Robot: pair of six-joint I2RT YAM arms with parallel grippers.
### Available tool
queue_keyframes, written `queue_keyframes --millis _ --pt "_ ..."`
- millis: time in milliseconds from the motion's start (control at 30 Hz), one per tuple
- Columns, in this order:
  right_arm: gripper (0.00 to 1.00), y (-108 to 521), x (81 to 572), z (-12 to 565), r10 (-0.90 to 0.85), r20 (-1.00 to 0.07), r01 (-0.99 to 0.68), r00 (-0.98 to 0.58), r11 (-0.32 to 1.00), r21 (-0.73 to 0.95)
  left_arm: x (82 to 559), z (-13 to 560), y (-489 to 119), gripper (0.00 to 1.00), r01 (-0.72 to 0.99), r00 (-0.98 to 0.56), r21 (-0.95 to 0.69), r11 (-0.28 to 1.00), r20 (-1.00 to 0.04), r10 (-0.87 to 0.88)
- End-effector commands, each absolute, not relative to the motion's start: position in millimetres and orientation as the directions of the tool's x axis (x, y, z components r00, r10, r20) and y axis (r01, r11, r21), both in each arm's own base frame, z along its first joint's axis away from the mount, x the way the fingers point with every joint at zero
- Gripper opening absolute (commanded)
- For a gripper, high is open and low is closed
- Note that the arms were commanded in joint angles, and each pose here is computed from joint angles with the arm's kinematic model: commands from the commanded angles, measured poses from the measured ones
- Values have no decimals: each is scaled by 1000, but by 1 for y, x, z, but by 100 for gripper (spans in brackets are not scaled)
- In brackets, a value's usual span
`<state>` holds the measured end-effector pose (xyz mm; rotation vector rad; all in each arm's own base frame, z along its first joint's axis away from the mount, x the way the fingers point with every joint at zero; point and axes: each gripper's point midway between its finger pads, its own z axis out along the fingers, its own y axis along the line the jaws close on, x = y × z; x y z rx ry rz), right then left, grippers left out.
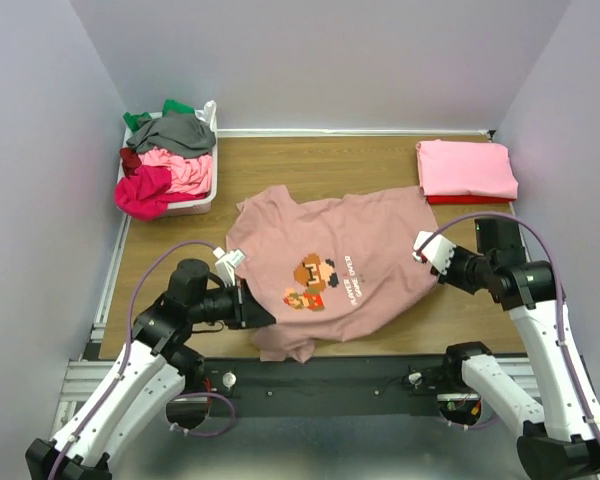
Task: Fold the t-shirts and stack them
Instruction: Flatten the tshirt out
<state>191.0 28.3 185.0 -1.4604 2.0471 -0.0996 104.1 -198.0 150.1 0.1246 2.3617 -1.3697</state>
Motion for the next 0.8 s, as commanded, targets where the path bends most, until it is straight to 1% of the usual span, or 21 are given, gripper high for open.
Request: queue_keyframes --millis 0,33,67,100,133,167,200,233,267,300,333,400,433,467,500,533,600,633,667,733,767 --pt "58 26 168 165 -894 -385 -886 -231 356 -296 70 166 -204 46 228 -958 -874 430 -279 -59" --pt "79 24 172 168 -893 -385 -879 -234 363 -309 69 168 -201 56 226 -958 -864 449 -281 -59" --pt "84 24 175 170 -885 -393 -869 -249 383 -314 73 170 -200 58 258 -947 -846 467 -316 -50" --pt "86 25 180 173 -879 -401 -858 -259 400 -323 80 190 -199 59 308 -924 -827 470 -377 -58" --pt "90 27 189 178 -869 -421 -844 -261 417 -337 92 192 -195 62 317 -904 -789 527 -419 -84" --pt "91 30 193 181 -854 -439 -840 -281 440 -319 104 192 -192 63 359 -877 -738 571 -476 -63" --pt "91 34 196 183 -846 -453 -841 -282 445 -306 116 209 -190 64 396 -840 -700 595 -537 -73" --pt "91 42 201 185 -820 -490 -837 -296 470 -280 136 208 -182 64 392 -801 -635 666 -591 -93" --pt "91 46 208 188 -801 -514 -829 -306 490 -270 152 207 -179 65 380 -784 -593 710 -614 -93" --pt "92 54 222 186 -775 -549 -824 -312 509 -251 166 215 -176 66 412 -736 -537 736 -673 -79" --pt "92 59 229 182 -728 -579 -797 -367 567 -208 193 215 -172 68 389 -687 -477 788 -720 -97" --pt "92 67 242 165 -675 -598 -772 -433 620 -140 221 217 -167 72 381 -624 -401 833 -776 -88" --pt "92 75 254 153 -625 -608 -751 -490 657 -70 246 214 -166 74 355 -596 -368 859 -798 -96" --pt "91 78 262 145 -595 -608 -732 -526 680 -32 258 212 -166 75 359 -584 -345 867 -808 -80" --pt "90 75 270 141 -555 -613 -703 -562 711 0 275 209 -156 75 323 -576 -332 886 -812 -95" --pt "90 82 280 133 -494 -631 -685 -598 724 82 294 206 -159 75 348 -570 -314 883 -819 -67" --pt "89 75 294 130 -408 -652 -639 -639 753 155 318 207 -150 75 341 -556 -315 886 -827 -80" --pt "89 67 303 130 -363 -661 -610 -657 770 184 334 206 -131 75 295 -551 -322 899 -827 -115" --pt "88 73 307 132 -325 -686 -625 -651 742 242 348 196 -132 75 311 -570 -336 889 -814 -109" --pt "85 69 312 118 -275 -665 -601 -694 730 325 373 204 -123 75 288 -554 -329 900 -823 -124" --pt "82 73 314 117 -261 -666 -605 -699 713 355 389 187 -117 75 262 -585 -330 907 -801 -123"
